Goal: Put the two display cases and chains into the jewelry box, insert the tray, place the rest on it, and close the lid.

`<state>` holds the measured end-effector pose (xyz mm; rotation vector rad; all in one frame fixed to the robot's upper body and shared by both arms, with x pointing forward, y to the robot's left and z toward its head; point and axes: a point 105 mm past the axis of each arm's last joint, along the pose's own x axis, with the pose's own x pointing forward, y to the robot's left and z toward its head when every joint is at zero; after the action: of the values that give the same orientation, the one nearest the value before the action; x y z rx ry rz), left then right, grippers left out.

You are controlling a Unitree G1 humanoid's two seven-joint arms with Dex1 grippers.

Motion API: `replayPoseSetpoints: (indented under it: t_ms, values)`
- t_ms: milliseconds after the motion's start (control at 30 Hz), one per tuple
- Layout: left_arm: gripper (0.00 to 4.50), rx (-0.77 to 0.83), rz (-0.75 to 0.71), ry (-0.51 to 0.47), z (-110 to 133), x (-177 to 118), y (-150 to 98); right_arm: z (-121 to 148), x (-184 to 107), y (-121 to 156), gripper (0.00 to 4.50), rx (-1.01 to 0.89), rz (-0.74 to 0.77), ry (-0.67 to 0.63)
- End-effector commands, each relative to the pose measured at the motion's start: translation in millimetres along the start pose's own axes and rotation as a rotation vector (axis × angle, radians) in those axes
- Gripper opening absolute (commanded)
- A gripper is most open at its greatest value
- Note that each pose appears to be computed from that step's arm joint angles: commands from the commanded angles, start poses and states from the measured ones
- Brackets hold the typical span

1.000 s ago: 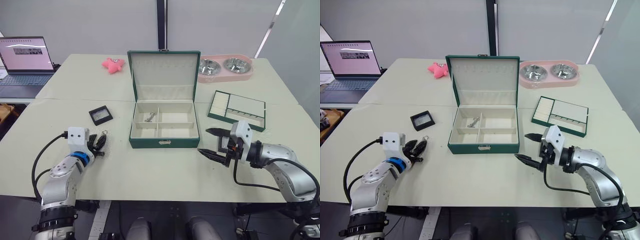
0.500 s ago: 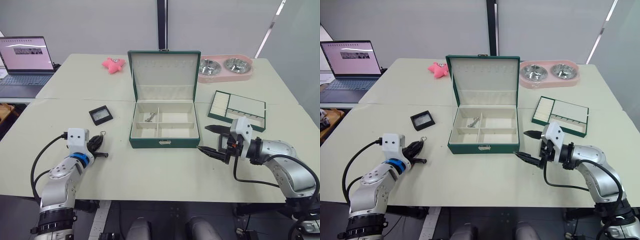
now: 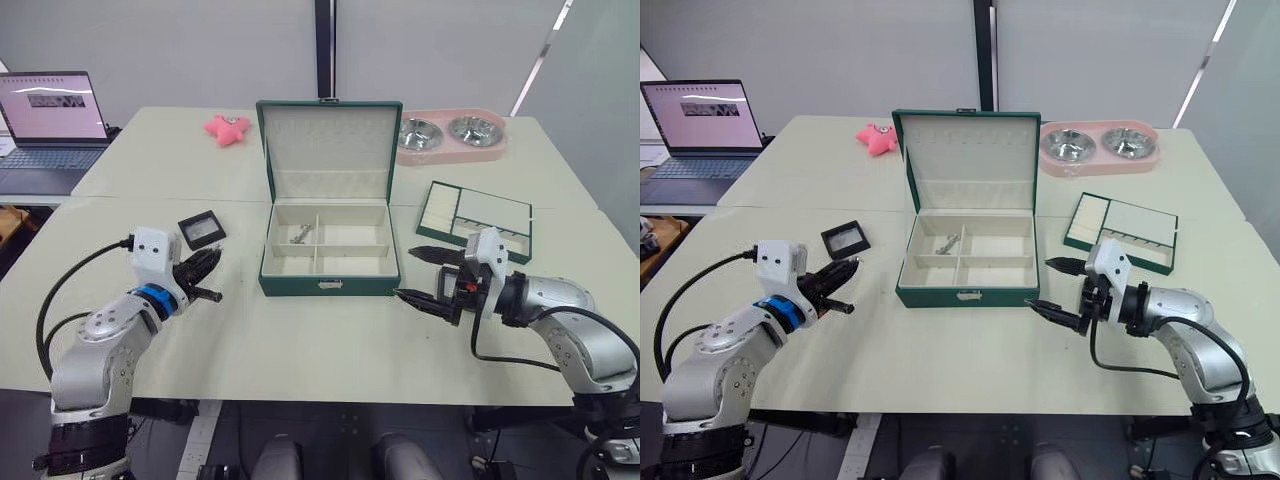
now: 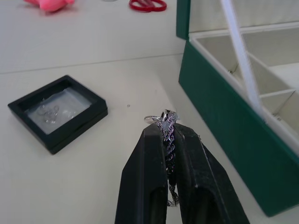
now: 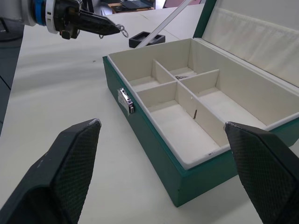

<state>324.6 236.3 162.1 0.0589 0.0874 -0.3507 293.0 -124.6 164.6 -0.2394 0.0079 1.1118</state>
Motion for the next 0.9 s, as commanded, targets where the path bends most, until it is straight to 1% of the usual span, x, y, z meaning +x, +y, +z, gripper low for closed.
replayPoseSetpoints:
  t_ms: [33, 200, 567, 733, 900]
  values:
    - [0.01, 0.04, -0.096, -0.083, 36, 0, -20, 18, -2, -2, 4.5, -0.055, -0.009, -0.041]
    - [0.01, 0.053, -0.172, -0.096, 50, 8, -40, 20, -4, -4, 4.5, -0.063, -0.026, -0.046]
    - [0.01, 0.086, -0.292, -0.085, 51, 33, -72, 24, -7, -3, 4.5, -0.071, -0.067, -0.049]
    - [0.01, 0.092, -0.311, -0.079, 48, 39, -77, 25, -9, -3, 4.5, -0.069, -0.084, -0.048]
    - [0.01, 0.111, -0.324, -0.047, 37, 42, -78, 24, -10, -1, 4.5, -0.064, -0.091, -0.044]
